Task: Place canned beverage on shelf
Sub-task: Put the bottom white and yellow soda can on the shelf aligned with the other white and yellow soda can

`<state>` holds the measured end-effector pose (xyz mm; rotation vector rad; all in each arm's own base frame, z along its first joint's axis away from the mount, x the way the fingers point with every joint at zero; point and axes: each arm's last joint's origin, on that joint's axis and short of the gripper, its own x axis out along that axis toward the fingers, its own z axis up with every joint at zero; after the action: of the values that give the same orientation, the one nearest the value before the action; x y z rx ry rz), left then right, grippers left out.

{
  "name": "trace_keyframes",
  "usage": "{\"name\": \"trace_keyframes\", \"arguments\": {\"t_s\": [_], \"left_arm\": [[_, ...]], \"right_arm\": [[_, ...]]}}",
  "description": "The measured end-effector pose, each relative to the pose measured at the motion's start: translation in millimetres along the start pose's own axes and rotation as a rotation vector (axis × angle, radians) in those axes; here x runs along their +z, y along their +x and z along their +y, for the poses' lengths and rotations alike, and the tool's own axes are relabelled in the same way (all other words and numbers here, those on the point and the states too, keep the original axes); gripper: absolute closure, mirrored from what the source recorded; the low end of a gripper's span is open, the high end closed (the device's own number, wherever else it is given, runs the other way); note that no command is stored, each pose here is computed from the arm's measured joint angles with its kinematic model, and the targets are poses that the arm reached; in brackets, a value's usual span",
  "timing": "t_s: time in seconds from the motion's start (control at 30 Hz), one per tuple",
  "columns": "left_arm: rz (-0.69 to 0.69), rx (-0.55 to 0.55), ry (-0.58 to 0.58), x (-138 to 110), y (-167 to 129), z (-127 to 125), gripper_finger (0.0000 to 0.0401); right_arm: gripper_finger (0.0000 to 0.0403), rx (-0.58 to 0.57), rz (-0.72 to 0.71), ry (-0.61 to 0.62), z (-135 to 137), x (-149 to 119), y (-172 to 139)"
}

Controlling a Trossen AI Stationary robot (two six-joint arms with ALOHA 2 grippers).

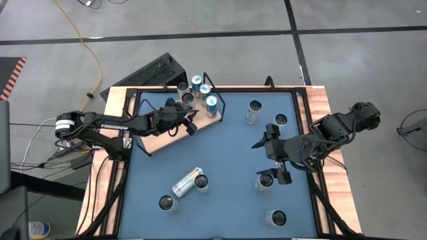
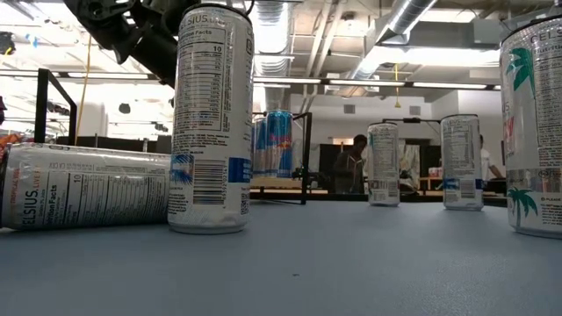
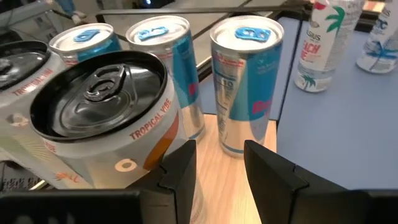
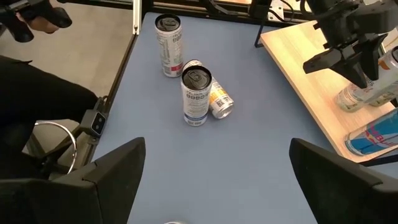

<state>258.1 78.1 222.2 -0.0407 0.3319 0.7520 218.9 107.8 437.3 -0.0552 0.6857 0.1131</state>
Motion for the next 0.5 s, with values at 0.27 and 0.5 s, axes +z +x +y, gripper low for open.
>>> {"name": "trace_keyframes", "arguments": {"t_s": [0.27,0.5], "left_arm": [[-0.006,0.019,-0.039,1.3,2.3,4.8,0.0277],[-0.027,0.004,-0.07,3.6,2.6,4.6,0.0277]], "right_arm": [[0.002,0.0,0.0,0.0,0.0,0.0,0.0],[0.002,0.0,0.0,0.0,0.0,0.0,0.0]]}}
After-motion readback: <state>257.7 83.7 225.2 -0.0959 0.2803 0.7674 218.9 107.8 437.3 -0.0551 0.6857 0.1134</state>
